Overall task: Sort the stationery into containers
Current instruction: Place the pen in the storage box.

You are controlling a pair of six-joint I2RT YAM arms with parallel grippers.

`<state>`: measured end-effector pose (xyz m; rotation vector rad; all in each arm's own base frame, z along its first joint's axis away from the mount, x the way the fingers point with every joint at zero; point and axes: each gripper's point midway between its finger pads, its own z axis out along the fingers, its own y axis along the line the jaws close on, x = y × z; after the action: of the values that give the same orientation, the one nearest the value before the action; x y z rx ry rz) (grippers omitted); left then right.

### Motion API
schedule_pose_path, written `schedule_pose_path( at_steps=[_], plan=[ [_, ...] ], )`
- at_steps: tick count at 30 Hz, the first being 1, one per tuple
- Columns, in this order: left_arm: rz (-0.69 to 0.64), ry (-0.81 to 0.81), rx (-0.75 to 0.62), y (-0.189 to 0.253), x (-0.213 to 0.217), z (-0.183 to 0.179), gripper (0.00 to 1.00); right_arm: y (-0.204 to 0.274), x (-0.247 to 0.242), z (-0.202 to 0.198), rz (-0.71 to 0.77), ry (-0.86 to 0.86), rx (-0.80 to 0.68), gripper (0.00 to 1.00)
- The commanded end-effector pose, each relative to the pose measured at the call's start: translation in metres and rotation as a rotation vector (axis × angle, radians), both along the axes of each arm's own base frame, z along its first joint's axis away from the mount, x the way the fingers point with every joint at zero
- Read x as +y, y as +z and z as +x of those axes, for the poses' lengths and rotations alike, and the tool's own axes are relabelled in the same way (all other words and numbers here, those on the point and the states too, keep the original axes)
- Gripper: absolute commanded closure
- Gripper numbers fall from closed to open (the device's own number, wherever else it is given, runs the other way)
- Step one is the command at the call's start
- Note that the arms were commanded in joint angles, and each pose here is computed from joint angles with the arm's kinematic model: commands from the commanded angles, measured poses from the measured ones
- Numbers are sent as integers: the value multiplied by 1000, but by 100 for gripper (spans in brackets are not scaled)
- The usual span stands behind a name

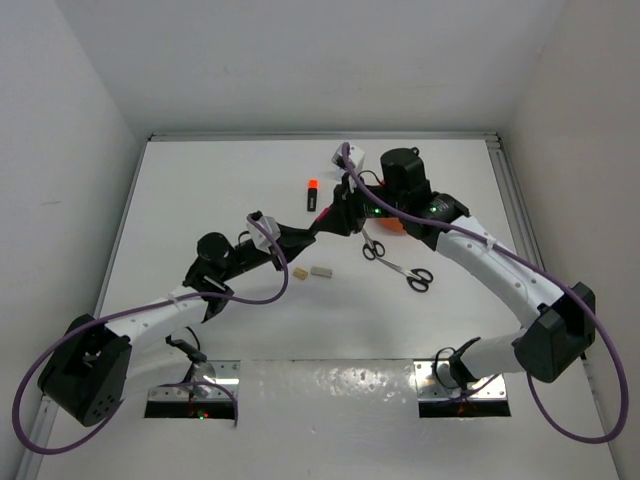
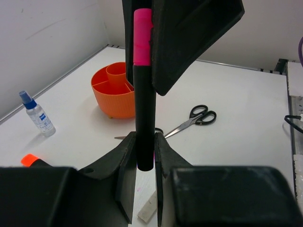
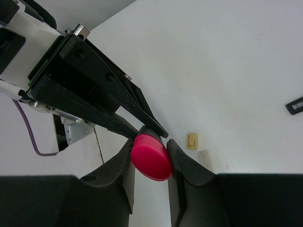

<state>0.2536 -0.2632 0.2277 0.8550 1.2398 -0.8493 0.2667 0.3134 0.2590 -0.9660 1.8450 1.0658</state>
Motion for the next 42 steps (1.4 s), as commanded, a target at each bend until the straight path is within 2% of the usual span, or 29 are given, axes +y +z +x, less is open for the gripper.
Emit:
schedule_pose_path(
  at_steps=[1, 3, 6, 8, 10, 14, 15, 17, 20, 23, 30, 35, 36, 39, 42],
  plan=[
    [-72, 2, -100, 31, 1, -2, 100, 24, 17, -12, 99, 47, -53, 100],
    [-81, -1, -97, 33, 0, -2, 100, 20, 19, -15, 100, 51, -46, 100],
    [-97, 20, -90, 36, 2, 1, 88, 22, 20, -17, 113, 56, -62, 100],
    [-98, 20, -92, 37, 2, 1, 86, 22, 20, -20, 113, 62, -61, 100],
    [-97, 20, -91, 36, 2, 1, 75, 22, 20, -20, 115, 64, -64, 100],
    [-95, 22, -95, 37, 3, 1, 42, 21, 18, -22, 110, 68, -66, 100],
    [-92, 23, -92, 36, 3, 1, 28, 22, 17, -23, 110, 68, -69, 100],
    [-88, 26, -99, 36, 3, 1, 17, 19, 16, -24, 107, 68, -64, 100],
    [-77, 30, -106, 34, 4, 1, 11, 13, 14, -26, 101, 59, -52, 100],
    [-64, 34, -101, 31, 5, 1, 1, 15, 12, -25, 99, 45, -69, 100],
    [-37, 43, -100, 25, 8, 1, 0, 11, 1, -6, 47, -59, -71, 100],
    [-17, 93, -107, 21, 16, 6, 0, 1, -47, 50, -20, -463, -56, 100],
    [-14, 102, -105, 20, 17, 7, 0, 0, -69, 67, -35, -596, -60, 100],
    [-9, 119, -98, 17, 20, 9, 0, -1, -107, 88, -37, -806, -22, 100],
    [-7, 121, -97, 16, 21, 9, 0, -10, -154, 111, -112, -1045, -17, 100]
  ],
)
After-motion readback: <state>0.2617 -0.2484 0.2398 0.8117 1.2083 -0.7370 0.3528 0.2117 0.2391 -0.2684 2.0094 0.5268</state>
